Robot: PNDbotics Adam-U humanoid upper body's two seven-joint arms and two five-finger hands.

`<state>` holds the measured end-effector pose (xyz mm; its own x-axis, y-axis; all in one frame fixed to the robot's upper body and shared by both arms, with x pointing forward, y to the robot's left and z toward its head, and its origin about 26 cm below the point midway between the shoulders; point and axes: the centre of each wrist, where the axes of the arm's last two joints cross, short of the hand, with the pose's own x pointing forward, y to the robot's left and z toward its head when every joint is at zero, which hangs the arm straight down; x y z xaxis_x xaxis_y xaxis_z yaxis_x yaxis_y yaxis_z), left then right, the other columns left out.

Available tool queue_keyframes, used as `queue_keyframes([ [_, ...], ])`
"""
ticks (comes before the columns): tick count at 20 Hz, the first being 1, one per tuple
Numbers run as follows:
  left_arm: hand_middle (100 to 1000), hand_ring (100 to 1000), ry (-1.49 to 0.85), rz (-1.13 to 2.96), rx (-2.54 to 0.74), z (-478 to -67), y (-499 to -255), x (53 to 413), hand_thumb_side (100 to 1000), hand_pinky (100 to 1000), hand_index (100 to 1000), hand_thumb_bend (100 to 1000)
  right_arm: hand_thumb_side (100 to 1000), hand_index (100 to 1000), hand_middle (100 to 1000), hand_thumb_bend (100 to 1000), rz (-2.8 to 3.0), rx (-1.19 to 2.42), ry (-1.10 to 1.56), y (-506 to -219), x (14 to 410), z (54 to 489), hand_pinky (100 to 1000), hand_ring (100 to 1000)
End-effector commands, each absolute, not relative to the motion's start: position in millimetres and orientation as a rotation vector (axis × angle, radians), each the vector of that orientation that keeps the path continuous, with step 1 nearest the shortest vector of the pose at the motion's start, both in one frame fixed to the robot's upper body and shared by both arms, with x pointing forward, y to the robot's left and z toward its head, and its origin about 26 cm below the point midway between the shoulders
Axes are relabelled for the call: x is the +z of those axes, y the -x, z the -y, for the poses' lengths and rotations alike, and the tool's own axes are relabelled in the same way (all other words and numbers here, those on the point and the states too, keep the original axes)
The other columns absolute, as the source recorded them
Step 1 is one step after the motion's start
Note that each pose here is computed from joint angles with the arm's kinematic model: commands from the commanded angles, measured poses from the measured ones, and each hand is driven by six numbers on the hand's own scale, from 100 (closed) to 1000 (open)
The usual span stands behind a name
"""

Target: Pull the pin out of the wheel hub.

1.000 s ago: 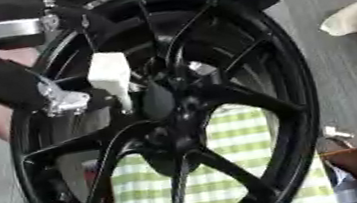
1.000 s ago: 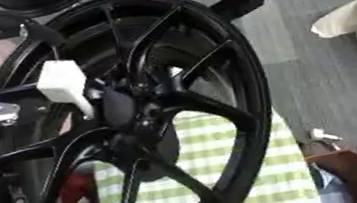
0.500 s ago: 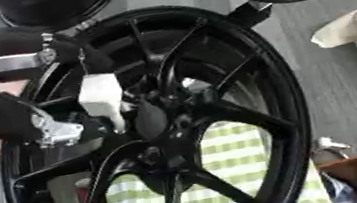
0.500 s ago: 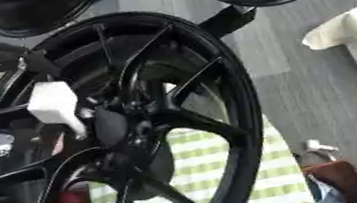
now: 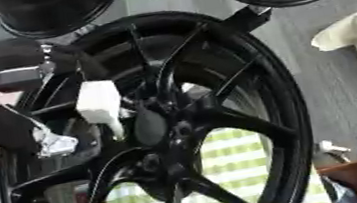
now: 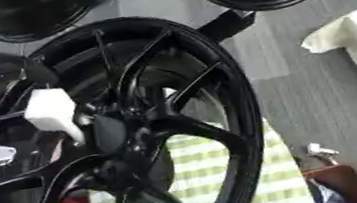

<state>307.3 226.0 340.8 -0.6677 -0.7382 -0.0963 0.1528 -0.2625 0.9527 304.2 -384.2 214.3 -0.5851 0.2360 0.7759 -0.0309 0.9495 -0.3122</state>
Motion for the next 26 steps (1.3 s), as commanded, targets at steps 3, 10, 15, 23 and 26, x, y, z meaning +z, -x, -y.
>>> queue_keyframes([
  [3,847,970,-0.769,1.396,-1.983,-230.6,-310.0,345.8,577,1000,951,378,689,612,664,100,2.177,0.385,0.162,-303.9,221.0,385.5,1000,815],
  [10,810,915,-0.706,1.417,-2.021,-229.8,-310.8,344.2,544,981,892,288,698,611,664,100,2.168,0.38,0.16,-304.6,219.2,385.1,1000,815],
  [15,813,910,-0.648,1.425,-2.071,-228.5,-310.4,345.0,528,980,890,272,700,611,664,100,2.162,0.381,0.159,-305.2,219.1,384.4,1000,815],
  [23,653,811,-0.666,1.419,-2.075,-228.9,-312.6,344.0,356,907,804,146,705,611,664,100,2.157,0.372,0.154,-305.4,217.8,383.9,1000,816],
  [26,587,767,-0.695,1.441,-2.057,-228.5,-312.3,344.4,284,868,750,100,705,611,665,100,2.156,0.37,0.151,-305.3,217.4,383.9,1000,816],
])
